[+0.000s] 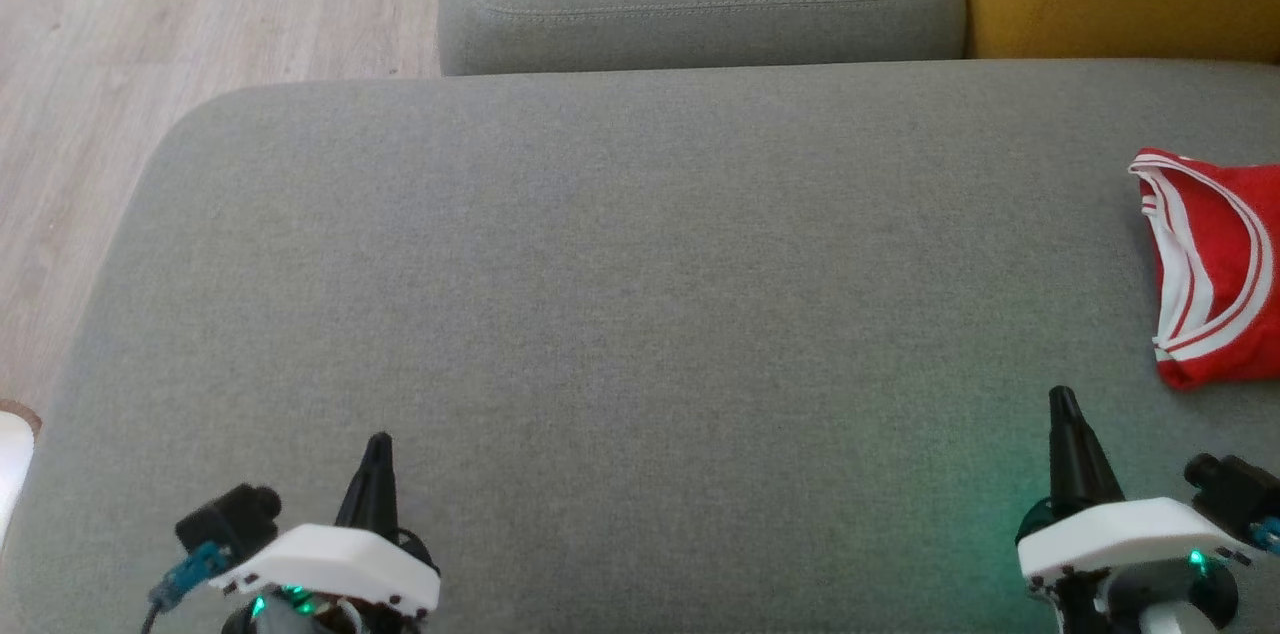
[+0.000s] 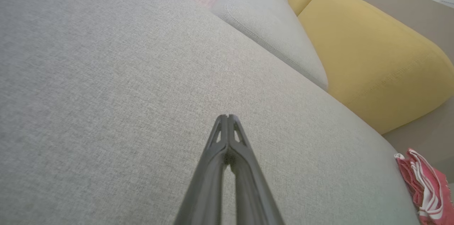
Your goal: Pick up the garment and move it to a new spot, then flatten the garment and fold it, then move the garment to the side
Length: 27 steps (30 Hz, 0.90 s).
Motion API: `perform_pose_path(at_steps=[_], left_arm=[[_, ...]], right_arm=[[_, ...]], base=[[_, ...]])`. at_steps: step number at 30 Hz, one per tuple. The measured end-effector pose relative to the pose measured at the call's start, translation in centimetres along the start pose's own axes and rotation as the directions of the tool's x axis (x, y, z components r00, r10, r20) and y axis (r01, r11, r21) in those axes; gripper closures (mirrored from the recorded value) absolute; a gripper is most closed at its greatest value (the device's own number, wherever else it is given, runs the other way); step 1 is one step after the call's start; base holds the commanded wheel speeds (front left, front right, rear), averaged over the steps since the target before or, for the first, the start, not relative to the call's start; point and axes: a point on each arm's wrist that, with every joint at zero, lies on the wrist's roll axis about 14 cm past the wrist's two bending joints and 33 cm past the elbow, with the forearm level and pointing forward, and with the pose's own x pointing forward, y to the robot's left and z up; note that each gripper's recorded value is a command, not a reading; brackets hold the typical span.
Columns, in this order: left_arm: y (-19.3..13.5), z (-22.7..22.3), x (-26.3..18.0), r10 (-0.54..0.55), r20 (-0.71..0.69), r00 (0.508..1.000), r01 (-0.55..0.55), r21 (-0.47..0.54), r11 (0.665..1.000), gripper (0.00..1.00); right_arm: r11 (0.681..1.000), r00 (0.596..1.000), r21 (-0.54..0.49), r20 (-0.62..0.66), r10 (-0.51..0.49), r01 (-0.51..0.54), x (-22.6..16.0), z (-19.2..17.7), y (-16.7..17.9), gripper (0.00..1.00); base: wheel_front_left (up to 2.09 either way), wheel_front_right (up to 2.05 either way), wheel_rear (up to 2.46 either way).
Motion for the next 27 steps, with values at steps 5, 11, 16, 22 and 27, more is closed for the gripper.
perform_pose_path(at_steps=[5,11,16,22,27], left_arm=[[0.4,0.2,0.1,0.014,0.000,1.000,-0.014,-0.047,0.999,1.00],[0.4,0.2,0.2,0.009,-0.014,1.000,-0.011,-0.113,0.994,1.00],[0.7,0.5,0.3,0.016,-0.013,1.000,-0.018,-0.171,0.985,1.00],[0.5,0.9,0.7,0.005,-0.013,1.000,-0.008,-0.236,0.972,1.00],[0.7,1.2,0.8,0.005,-0.013,1.000,-0.009,-0.292,0.956,1.00]], right_arm=[[0.999,1.000,0.047,0.000,-0.007,0.007,0.0,0.1,-0.2,1.00],[0.993,1.000,0.116,0.006,-0.015,0.014,0.1,0.3,-0.3,1.00],[0.985,1.000,0.174,0.012,-0.019,0.017,0.2,0.6,-0.4,1.00],[0.970,1.000,0.243,0.020,-0.024,0.018,0.4,1.0,-0.5,1.00],[0.954,0.999,0.299,0.020,-0.030,0.023,0.4,1.0,-0.8,1.00]], base=[[0.00,0.00,0.00],[0.00,0.00,0.00],[0.00,0.00,0.00],[0.00,0.00,0.00],[0.00,0.00,0.00]])
